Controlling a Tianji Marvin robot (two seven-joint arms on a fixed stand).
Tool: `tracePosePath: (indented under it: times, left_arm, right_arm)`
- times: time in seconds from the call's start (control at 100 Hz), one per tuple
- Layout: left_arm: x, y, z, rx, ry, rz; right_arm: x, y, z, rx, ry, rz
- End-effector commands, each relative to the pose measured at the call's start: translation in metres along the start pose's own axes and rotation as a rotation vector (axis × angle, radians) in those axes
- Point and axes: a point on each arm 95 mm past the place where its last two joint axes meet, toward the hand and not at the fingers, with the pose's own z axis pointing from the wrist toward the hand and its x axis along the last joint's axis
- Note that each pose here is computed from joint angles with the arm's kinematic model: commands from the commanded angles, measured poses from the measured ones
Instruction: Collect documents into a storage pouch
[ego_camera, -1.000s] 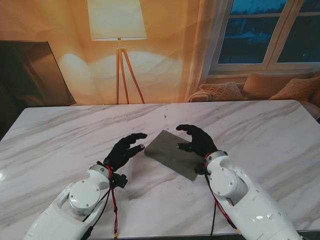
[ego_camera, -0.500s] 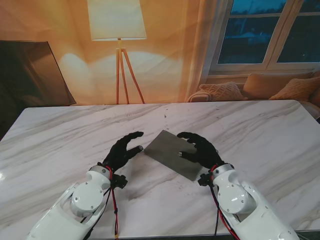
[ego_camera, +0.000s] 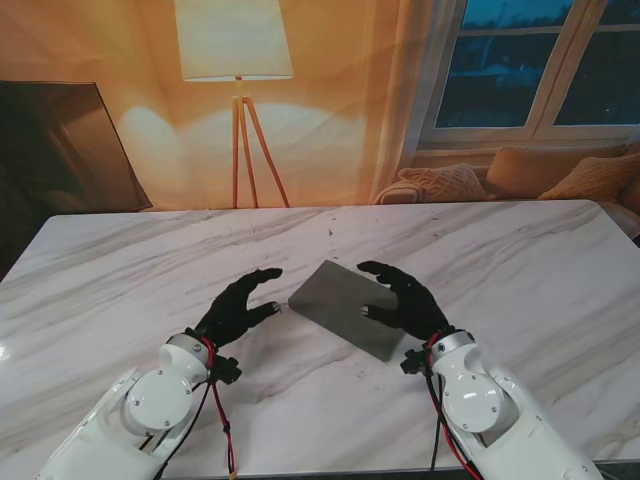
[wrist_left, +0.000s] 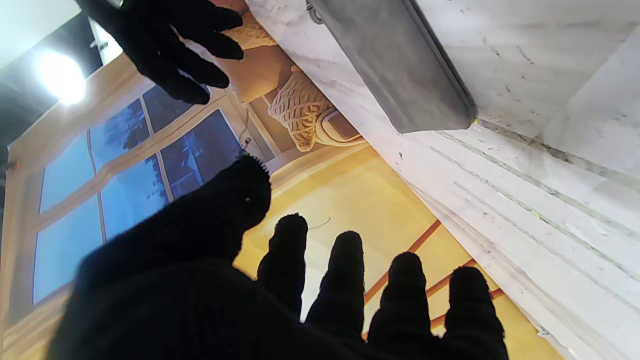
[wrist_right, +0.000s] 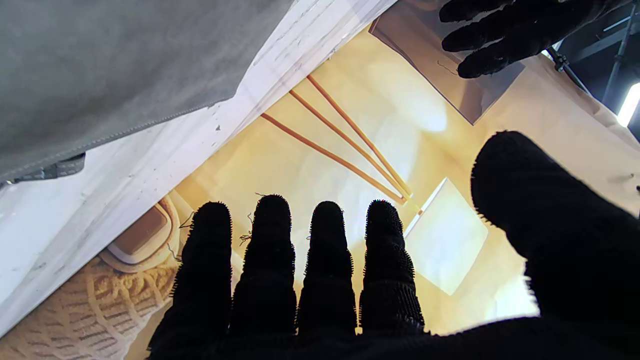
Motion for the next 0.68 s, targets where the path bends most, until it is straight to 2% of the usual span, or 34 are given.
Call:
tracePosePath:
  times: [0.0, 0.25, 0.67]
  left_arm:
    - [0.0046, 0.0009, -0.0030, -0.014, 0.009, -0.014]
    - [0.0041, -0.0037, -0.0082, -0.014, 0.009, 0.001]
    - [0.0025, -0.0041, -0.0087, -0.016, 0.003, 0.004]
  right_arm:
    - [0.0028, -0.0017, -0.0003, 0.010, 0.017, -0.024]
    - [-0.0032, 0.0029, -0.0004, 0.011, 0.020, -0.087]
    - [-0.0050, 0.0019, 0.0003, 0.000, 0.007, -0.091]
